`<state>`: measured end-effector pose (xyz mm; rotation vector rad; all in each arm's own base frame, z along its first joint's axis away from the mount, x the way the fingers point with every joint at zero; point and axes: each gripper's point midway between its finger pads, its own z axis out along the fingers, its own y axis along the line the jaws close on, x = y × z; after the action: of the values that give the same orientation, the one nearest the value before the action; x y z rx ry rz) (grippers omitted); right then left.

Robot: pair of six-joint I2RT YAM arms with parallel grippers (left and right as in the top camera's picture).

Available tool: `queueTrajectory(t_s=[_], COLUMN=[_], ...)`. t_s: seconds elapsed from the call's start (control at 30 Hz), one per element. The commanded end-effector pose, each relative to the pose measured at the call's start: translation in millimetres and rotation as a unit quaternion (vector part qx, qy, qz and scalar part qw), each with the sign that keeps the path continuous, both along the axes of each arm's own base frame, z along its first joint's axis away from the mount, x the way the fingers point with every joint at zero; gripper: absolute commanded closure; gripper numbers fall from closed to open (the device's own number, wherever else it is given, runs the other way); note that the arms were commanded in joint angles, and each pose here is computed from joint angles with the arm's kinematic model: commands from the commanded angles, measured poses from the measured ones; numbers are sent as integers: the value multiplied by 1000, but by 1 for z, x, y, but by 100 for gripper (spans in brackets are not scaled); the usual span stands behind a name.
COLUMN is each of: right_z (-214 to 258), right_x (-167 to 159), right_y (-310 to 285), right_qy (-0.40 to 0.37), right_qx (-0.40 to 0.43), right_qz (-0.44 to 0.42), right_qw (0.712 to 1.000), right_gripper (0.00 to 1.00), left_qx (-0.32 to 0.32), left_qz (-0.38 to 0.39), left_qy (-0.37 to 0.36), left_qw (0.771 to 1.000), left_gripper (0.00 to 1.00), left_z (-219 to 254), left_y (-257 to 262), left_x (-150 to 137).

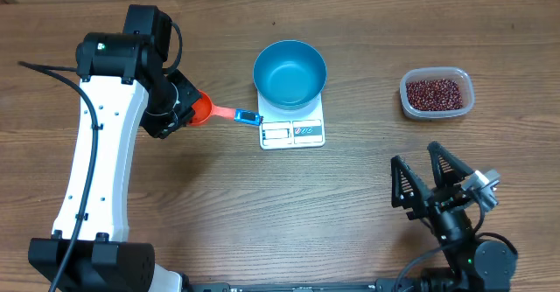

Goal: Scoop item into bowl and weigh 150g on scale
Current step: 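Lift the red scoop with the left gripper toward the scale, then move the right gripper toward the left gripper holding the scoop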

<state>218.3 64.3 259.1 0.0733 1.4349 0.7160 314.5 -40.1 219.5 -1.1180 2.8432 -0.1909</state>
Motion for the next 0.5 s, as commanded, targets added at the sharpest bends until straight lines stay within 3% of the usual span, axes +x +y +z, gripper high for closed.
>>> queueTrajectory(t_s=[0.0, 0.23, 0.47], right_z=[32, 47, 54], right_x=[-14, -14, 8], right_y=[4, 10, 60], right_qy=[-2, 86, 186], right_qx=[9, 6, 6], right_qz=[15, 33, 202], right_qw=[1000, 996, 962], right_gripper=[0, 0, 0], left_qx=[-6, -6, -9], left_qz=[7, 7, 25], left_qy=[-6, -8, -6], left_qw=[1000, 1000, 1000], left_gripper=[96, 96, 96], left_z=[5, 5, 5], left_y=[-3, -3, -4], left_x=[0, 1, 1])
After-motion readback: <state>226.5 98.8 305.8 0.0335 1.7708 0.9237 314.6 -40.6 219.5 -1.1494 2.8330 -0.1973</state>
